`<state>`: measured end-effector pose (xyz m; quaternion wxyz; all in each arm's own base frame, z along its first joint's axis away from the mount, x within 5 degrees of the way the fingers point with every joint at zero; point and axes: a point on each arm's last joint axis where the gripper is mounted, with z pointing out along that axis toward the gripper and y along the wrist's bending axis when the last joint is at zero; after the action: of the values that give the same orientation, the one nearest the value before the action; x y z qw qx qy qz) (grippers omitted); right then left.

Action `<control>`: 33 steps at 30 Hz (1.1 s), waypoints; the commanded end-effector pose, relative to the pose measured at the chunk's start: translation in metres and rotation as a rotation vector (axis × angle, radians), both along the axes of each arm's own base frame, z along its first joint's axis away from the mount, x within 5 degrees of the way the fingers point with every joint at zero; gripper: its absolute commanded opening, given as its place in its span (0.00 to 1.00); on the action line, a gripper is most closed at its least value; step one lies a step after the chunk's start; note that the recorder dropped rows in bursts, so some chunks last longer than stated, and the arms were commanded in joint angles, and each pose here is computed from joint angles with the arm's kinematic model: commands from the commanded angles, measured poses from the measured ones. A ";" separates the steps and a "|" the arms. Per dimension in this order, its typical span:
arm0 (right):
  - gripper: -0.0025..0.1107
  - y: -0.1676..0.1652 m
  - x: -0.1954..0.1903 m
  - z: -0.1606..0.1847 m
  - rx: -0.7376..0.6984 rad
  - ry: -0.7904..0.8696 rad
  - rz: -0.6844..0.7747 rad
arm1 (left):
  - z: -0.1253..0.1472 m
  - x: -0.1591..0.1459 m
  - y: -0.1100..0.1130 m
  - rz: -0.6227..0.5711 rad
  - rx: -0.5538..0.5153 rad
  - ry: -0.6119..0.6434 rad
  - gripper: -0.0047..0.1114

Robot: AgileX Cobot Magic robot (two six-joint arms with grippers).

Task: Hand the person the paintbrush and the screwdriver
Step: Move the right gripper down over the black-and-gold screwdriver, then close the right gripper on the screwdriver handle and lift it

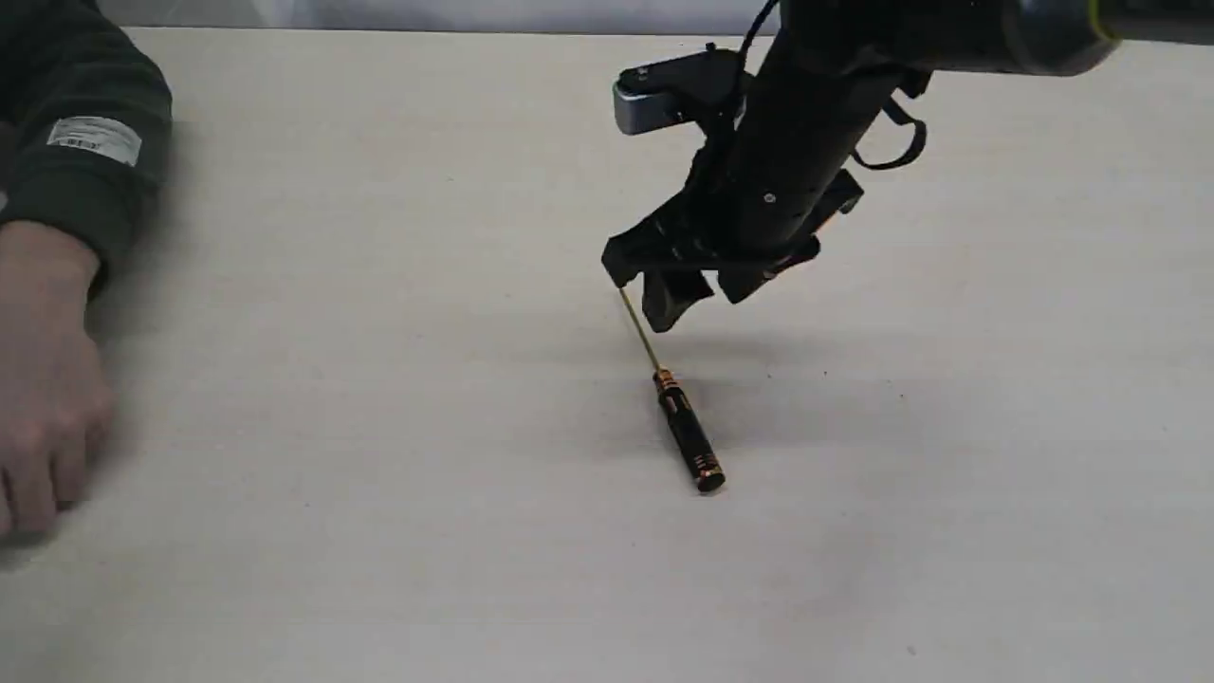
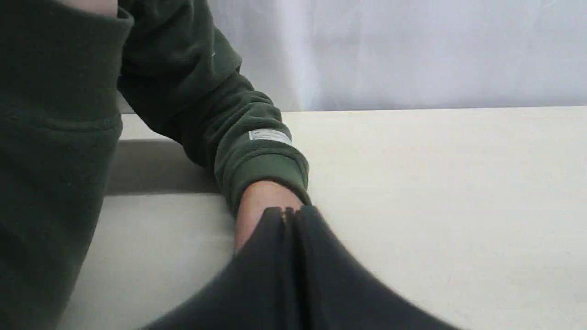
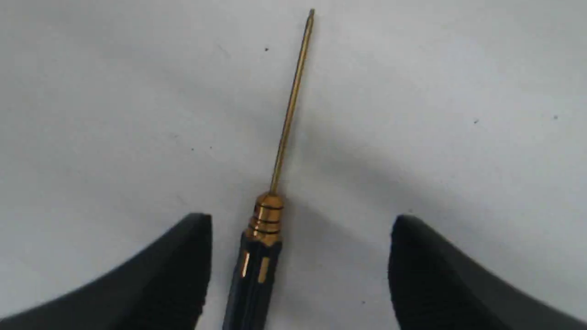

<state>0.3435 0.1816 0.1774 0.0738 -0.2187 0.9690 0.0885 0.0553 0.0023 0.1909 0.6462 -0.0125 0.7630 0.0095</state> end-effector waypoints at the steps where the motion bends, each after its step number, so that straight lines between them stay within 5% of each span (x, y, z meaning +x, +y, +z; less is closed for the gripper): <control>1: 0.53 0.000 -0.007 -0.004 0.024 0.023 -0.020 | 0.000 0.000 0.000 -0.002 -0.006 -0.003 0.04; 21: 0.53 -0.001 -0.039 -0.043 0.079 0.110 0.002 | 0.000 0.000 0.000 -0.002 -0.002 -0.006 0.04; 33: 0.46 0.003 -0.038 -0.053 -0.037 0.087 0.004 | 0.000 0.000 0.000 -0.002 -0.006 -0.001 0.04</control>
<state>0.3051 0.1829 0.1255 0.0238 -0.2127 0.9730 0.0865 0.0553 0.0023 0.1909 0.6462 -0.0125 0.7630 0.0095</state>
